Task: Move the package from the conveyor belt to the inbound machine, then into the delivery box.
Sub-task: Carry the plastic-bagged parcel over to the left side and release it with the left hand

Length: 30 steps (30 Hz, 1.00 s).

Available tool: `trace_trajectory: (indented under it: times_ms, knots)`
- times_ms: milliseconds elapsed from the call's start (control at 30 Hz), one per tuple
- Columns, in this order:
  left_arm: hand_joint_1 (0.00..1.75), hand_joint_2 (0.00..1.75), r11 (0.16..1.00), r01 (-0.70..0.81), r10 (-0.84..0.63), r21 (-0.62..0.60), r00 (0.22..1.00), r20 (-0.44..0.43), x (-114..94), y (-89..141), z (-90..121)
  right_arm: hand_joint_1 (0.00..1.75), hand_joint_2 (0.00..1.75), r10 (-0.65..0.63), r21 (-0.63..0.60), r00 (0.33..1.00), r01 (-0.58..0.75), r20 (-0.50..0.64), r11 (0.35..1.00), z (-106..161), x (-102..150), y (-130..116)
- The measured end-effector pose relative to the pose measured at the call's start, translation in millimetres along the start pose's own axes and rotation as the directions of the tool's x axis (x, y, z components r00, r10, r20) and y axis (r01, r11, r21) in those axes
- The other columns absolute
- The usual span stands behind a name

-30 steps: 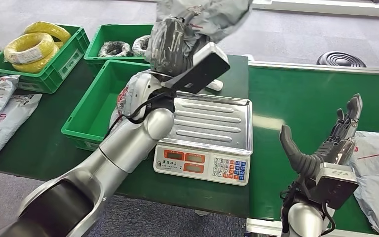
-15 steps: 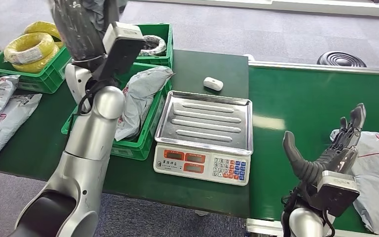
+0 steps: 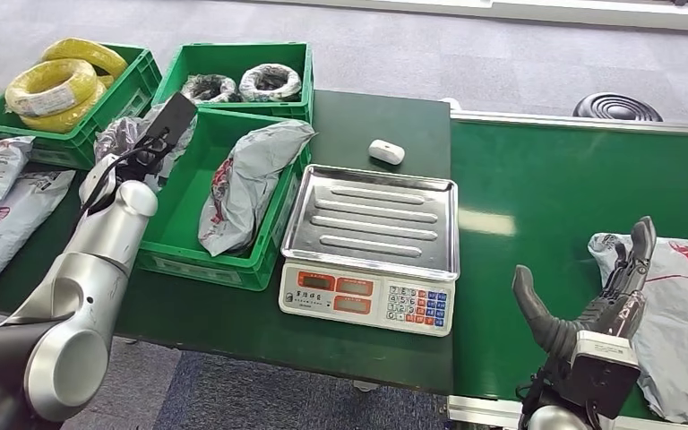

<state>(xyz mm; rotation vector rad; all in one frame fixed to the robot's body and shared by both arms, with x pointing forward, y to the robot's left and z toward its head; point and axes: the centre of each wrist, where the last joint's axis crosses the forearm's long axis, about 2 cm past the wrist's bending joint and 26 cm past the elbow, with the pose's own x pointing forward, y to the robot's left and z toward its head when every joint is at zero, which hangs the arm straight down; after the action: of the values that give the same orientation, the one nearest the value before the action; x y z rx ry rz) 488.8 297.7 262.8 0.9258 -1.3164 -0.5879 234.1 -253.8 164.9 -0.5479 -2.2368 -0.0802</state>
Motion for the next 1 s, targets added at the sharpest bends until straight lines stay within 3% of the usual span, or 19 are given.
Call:
trace_trajectory:
  times_ms: [33, 67, 167, 367, 500, 667, 767, 1000]
  knots:
    - [0.18, 1.75, 0.999, -0.021, 0.021, -0.037, 1.0, 0.006, -1.6, -1.3, -0.2, 0.0, 1.75, 0.0, 0.001, 1.0, 0.0, -0.001, 1.0, -0.4, -0.1, -0.1]
    - [0.05, 1.75, 0.996, -0.053, 0.055, -0.078, 0.998, 0.016, -2.7, -2.0, -0.5, 0.0, 1.75, 0.0, 0.001, 1.0, 0.0, -0.002, 1.0, -0.9, -0.1, -0.2]
    - [0.0, 1.75, 0.97, -0.166, 0.177, -0.178, 0.983, 0.047, -5.2, -2.6, -1.5, 0.0, 1.75, 0.0, 0.003, 1.0, 0.0, 0.0, 1.0, -3.4, -0.4, -0.6]
    - [0.0, 1.75, 0.915, -0.353, 0.376, -0.196, 0.922, 0.092, -9.2, -1.4, -2.3, 0.0, 1.75, -0.005, 0.014, 1.0, 0.005, 0.005, 1.0, -5.6, -1.1, -0.9]
    - [0.0, 1.75, 0.819, -0.557, 0.574, -0.138, 0.803, 0.162, -13.6, 5.5, -3.0, 0.0, 1.75, -0.012, 0.033, 1.0, 0.012, 0.009, 0.999, -7.7, -1.7, 0.1]
    - [0.0, 1.75, 0.679, -0.73, 0.718, -0.07, 0.642, 0.267, -14.7, 19.2, -1.9, 0.0, 1.75, -0.012, 0.039, 1.0, 0.011, 0.009, 0.999, -9.8, -3.7, 1.3]
    - [0.0, 1.75, 0.608, -0.794, 0.751, -0.027, 0.563, 0.345, -13.1, 28.3, 2.6, 0.0, 1.75, -0.007, 0.037, 1.0, 0.007, 0.006, 0.999, -8.3, -4.9, 0.3]
    - [0.0, 1.75, 0.563, -0.825, 0.702, 0.047, 0.507, 0.5, -11.6, 36.6, 20.3, 0.0, 1.75, 0.0, 0.034, 1.0, 0.0, -0.005, 0.999, -4.3, -6.5, -2.2]
